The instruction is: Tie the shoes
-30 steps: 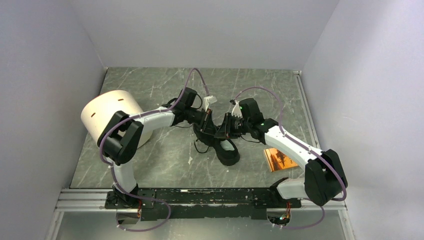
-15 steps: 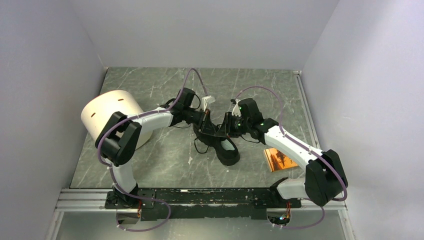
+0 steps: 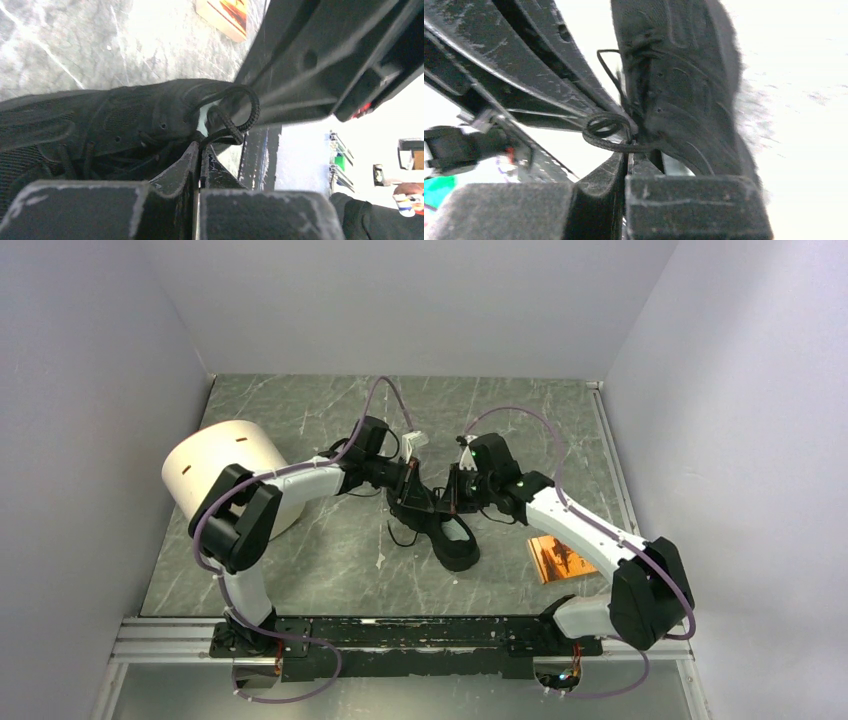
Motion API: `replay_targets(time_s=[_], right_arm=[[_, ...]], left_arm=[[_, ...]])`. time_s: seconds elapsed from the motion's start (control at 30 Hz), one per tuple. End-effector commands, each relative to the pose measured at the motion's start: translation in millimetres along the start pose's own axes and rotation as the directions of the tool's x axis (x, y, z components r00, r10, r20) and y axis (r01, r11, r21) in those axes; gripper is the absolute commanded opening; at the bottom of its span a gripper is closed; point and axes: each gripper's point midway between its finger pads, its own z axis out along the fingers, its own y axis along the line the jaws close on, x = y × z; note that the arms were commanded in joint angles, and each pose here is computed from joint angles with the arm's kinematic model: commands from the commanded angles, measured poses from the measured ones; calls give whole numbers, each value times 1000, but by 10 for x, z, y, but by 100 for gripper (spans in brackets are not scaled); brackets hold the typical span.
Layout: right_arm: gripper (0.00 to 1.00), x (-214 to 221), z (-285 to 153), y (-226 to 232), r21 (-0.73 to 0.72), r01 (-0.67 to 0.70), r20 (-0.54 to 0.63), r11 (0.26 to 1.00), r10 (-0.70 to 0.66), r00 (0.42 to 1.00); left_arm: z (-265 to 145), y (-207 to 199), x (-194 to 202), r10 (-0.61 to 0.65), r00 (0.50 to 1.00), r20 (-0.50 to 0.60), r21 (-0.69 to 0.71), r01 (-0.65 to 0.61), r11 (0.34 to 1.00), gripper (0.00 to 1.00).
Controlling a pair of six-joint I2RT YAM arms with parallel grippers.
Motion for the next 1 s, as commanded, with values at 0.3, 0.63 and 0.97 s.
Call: replay_targets(time_s=[0.3, 0.63, 0.97], right_arm=[[0, 581, -1045, -202, 320, 63, -456, 945, 96, 885], [0, 143, -1116, -194, 404, 158, -469, 901, 55, 882], [0, -337, -1334, -756, 739, 185, -246, 648, 4, 969]], left_arm=[[-103, -393, -118, 33, 999, -8, 67, -32, 997, 5], [-112, -392, -63, 16, 1000, -19, 64, -15, 998, 5], [-135, -352, 6, -5, 1000, -25, 56, 7, 998, 5]])
